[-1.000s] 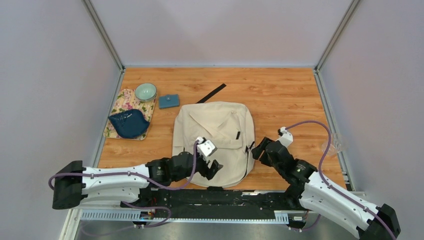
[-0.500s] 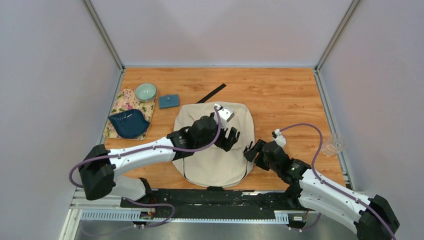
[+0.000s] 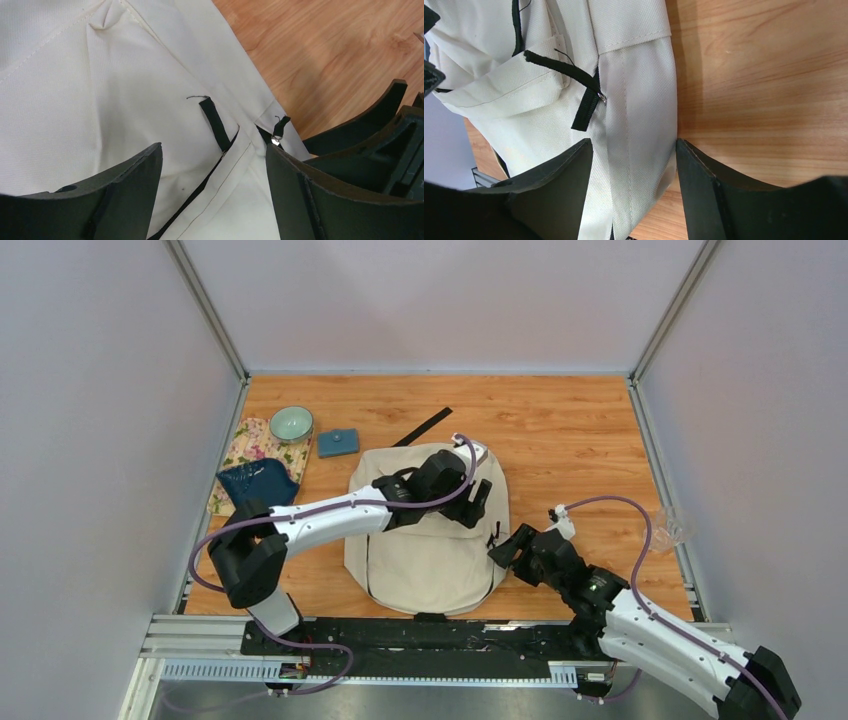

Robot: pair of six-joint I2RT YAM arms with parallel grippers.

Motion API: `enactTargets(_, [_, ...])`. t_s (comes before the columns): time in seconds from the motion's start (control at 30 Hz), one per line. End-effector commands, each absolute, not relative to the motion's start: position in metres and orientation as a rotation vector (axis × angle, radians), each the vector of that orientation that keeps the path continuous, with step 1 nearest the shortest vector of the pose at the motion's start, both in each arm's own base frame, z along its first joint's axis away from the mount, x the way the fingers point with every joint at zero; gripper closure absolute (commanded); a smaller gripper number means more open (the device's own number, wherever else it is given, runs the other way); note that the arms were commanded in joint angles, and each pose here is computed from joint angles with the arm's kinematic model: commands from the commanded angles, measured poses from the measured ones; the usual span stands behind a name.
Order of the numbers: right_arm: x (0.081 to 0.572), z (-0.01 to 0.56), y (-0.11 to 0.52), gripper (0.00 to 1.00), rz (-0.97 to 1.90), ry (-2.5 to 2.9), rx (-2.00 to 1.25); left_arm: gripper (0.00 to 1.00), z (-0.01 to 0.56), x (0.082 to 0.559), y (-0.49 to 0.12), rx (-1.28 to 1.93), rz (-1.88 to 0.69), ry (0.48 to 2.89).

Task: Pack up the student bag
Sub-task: Unzip the student bag at the center of the board.

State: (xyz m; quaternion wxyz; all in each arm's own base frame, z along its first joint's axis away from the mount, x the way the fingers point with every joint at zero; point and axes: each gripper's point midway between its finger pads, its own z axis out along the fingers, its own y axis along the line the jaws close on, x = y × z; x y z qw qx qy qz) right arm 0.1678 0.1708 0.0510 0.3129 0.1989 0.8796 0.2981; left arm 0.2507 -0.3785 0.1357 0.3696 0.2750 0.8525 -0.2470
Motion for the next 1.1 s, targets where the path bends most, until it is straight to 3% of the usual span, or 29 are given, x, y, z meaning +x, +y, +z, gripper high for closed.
enactTargets(0.0, [0.17, 0.057, 0.171, 0.35, 0.8, 2.3, 0.531, 0.18, 0.145, 0.262, -0.383, 0.687, -0.586, 2.2])
enactTargets(0.3, [0.171, 0.061, 0.172, 0.35, 0.79, 2.305, 0.51, 0.18, 0.13, 0.27, -0.392, 0.729, -0.532, 2.243])
enactTargets(0.63, [0.171, 0.065, 0.173, 0.35, 0.783, 2.31, 0.486, 0.32, 0.101, 0.277, -0.401, 0.751, -0.451, 2.35])
enactTargets(1.07, [0.17, 0.063, 0.17, 0.36, 0.763, 2.315, 0.475, 0.38, 0.084, 0.27, -0.392, 0.799, -0.26, 2.356])
